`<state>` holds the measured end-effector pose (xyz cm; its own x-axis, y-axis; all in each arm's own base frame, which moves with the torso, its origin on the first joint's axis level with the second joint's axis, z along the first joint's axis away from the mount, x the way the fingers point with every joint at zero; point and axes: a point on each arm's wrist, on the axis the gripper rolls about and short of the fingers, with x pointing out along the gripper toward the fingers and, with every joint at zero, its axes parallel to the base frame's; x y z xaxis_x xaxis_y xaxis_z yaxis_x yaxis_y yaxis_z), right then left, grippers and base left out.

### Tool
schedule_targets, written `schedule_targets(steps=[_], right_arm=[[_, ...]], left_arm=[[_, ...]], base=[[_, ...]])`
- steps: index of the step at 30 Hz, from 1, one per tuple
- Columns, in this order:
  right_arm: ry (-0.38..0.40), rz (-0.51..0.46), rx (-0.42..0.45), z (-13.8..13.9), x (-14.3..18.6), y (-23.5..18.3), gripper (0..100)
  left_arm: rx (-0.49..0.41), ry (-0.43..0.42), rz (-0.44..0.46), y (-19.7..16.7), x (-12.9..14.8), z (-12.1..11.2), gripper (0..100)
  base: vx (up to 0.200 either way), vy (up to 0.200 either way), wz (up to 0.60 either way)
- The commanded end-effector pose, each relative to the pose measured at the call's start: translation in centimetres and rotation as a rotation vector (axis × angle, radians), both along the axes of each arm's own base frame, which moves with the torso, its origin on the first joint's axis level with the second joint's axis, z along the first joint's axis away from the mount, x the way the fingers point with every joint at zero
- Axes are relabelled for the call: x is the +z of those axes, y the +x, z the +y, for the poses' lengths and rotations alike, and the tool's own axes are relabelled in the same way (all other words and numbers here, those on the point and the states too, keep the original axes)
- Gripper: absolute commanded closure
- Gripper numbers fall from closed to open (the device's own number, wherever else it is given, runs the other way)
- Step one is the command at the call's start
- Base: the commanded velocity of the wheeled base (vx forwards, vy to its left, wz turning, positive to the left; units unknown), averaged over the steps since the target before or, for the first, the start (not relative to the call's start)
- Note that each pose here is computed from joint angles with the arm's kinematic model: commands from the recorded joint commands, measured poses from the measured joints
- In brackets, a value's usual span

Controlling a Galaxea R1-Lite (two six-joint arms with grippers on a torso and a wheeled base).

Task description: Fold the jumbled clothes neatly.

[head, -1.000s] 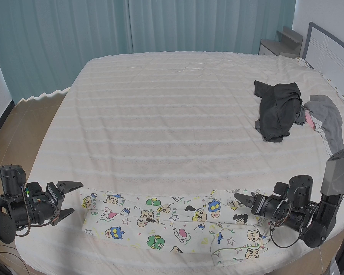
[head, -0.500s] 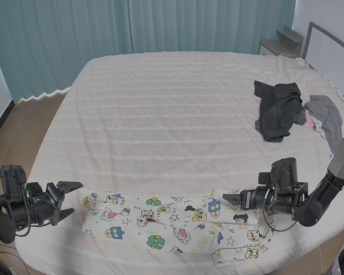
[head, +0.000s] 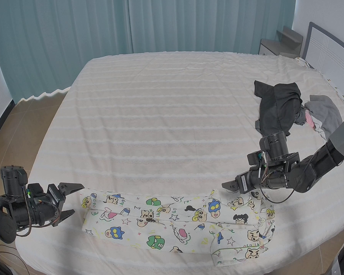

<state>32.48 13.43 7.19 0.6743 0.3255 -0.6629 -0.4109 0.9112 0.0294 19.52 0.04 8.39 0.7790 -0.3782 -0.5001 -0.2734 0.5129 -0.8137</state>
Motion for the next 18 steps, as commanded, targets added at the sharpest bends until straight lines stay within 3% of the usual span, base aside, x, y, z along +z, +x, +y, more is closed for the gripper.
schedule_targets(steps=[1, 11, 18], right_arm=[[-0.014, 0.003, 0.014, 0.3, -0.2, 0.6, 0], [-0.065, 0.035, 0.047, 0.4, -0.6, 0.9, 0], [-0.06, 0.018, 0.068, 0.8, 0.4, 0.0, 0]], left_arm=[[0.001, -0.001, 0.01, 0.1, -0.2, 0.0, 0], [-0.013, 0.0, 0.002, -0.2, -0.4, -0.3, 0], [-0.027, 0.0, 0.004, -0.3, -0.4, -0.5, 0]], base=[[0.0, 0.0, 0.0], [0.0, 0.0, 0.0], [0.0, 0.0, 0.0]])
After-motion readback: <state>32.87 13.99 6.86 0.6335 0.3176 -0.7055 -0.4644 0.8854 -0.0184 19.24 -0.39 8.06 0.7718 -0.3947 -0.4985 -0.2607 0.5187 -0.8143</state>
